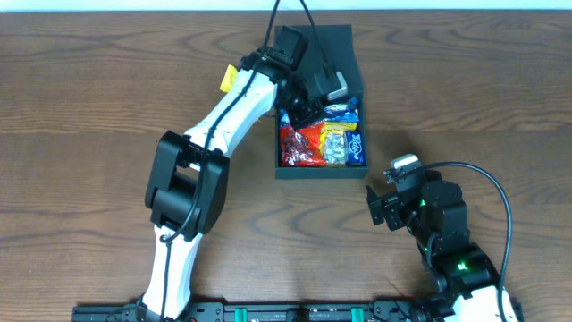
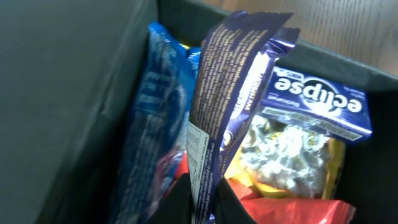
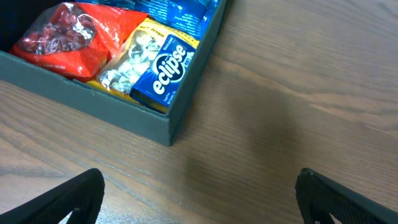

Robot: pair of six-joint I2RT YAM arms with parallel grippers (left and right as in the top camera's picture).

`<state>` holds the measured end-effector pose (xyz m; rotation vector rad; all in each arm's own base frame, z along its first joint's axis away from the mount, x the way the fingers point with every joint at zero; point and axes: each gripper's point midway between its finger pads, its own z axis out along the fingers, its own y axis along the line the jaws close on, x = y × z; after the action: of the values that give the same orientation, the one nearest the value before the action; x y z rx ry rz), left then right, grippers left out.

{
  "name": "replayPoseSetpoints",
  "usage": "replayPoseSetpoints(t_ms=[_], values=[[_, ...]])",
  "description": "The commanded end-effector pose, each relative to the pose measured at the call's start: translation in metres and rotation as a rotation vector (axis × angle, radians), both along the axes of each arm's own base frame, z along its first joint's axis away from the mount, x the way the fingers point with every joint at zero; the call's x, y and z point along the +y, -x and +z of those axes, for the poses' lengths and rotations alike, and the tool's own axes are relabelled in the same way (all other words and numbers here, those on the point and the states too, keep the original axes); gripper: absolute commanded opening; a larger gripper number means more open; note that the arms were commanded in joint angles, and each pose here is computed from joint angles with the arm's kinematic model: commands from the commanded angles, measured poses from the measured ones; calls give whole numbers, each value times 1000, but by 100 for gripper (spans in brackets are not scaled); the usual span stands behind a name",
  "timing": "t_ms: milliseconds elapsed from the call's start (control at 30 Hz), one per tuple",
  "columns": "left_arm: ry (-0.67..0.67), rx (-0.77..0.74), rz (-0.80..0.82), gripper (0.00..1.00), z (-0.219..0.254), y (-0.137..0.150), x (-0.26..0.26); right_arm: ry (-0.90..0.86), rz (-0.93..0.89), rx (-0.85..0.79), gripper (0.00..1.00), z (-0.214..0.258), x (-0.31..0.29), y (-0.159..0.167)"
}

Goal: Pack container
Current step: 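Lower the dark blue bar upright into the box with the left gripper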

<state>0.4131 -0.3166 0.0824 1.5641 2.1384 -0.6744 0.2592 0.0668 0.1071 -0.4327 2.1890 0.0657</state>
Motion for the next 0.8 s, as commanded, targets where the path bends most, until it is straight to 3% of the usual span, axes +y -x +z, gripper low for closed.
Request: replayPoseSetpoints(t_ms=[0,100,167,233,367,400,467,767], values=[[-19,-12,-24,19,1,3,-3,-10,-16,3,99,-1,-3,0],[-19,-20,-27,37,1,2,-6,-10,-16,3,99,-1,-3,0],[-17,-29,-27,38,1,1,-7,-10,-16,3,99,-1,-3,0],[-16,-33,-27,47,2,0,-8,-10,-16,3,99,-1,-3,0],[-70,-38,39,88,-1,-7,0,-10,-16,3,99,-1,-3,0],[-83,-42,60,93,1,-10,2,-10,-16,3,99,-1,-3,0],[-80,-50,79,98,16,-14,2,-10,-16,3,99,-1,-3,0],[32,-188,193,95,134,-26,16,-10,-16,3,99,-1,-3,0]])
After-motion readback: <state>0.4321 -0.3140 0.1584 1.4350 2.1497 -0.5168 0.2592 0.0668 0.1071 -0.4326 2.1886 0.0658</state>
